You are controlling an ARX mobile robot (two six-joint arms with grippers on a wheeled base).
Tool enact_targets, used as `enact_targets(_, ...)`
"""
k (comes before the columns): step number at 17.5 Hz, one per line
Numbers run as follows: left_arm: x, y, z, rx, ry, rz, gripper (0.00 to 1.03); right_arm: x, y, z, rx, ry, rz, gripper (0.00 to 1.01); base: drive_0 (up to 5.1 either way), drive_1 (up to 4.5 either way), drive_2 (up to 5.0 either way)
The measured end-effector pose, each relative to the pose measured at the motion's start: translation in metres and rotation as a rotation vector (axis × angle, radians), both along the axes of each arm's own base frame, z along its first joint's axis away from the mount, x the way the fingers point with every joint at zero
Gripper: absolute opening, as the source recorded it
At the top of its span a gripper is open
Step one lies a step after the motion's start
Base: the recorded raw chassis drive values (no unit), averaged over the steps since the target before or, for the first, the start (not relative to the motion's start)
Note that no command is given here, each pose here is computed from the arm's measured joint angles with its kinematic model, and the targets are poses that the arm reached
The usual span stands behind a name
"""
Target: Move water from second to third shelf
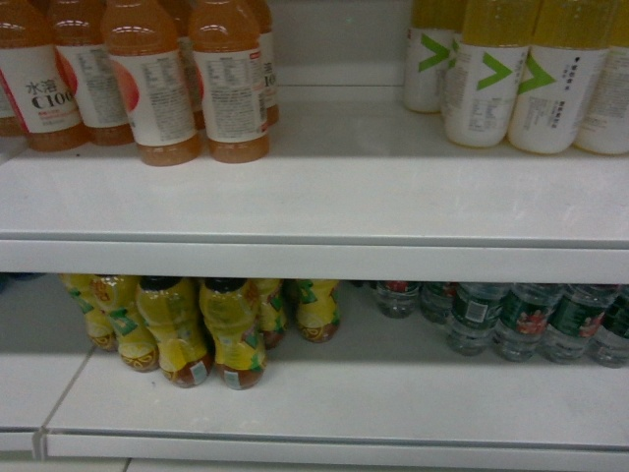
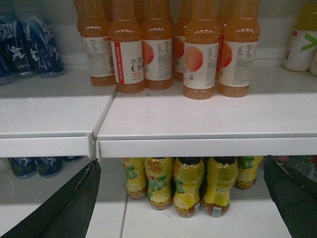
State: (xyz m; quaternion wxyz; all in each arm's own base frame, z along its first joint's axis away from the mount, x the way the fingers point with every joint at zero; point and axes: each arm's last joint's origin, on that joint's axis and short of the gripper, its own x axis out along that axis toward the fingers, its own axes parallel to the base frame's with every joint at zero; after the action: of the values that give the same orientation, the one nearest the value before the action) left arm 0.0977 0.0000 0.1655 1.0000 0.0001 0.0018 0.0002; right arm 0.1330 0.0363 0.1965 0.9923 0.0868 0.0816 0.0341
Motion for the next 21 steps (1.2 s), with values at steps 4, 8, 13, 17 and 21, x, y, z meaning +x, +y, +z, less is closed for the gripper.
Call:
enact_targets(4, 0.0000, 0.0000, 0.0000, 0.000, 0.000, 0.000, 0.98, 0.0000, 0.0000, 0.0000, 0.001, 0.000, 0.000, 0.42, -4.7, 2.44, 2.4)
enact_targets(8, 0.0000, 0.0000, 0.0001, 0.000, -0.002, 0.000, 0.98, -0.0001, 0.0000, -0.0002, -0.001, 0.002, 0.000, 0.42, -4.8, 2.36, 2.4)
enact_targets(13, 0.0000, 0.0000, 0.0000, 0.000, 0.000, 0.000, 0.98, 0.0000, 0.0000, -0.0003, -0.001, 0.003, -0.001, 0.42, -4.8, 2.10, 2.8)
enact_targets(17, 0.0000, 0.0000, 0.0000, 0.000, 0.000, 0.000, 0.98, 0.0000, 0.0000, 0.0001, 0.000, -0.001, 0.000, 0.42, -4.8, 1.59, 3.3)
enact_targets(21, 0.0000, 0.0000, 0.0002, 0.000, -0.002, 0.000, 0.98, -0.0001, 0.0000, -0.0001, 0.000, 0.001, 0.000, 0.42, -5.0, 1.47, 3.2)
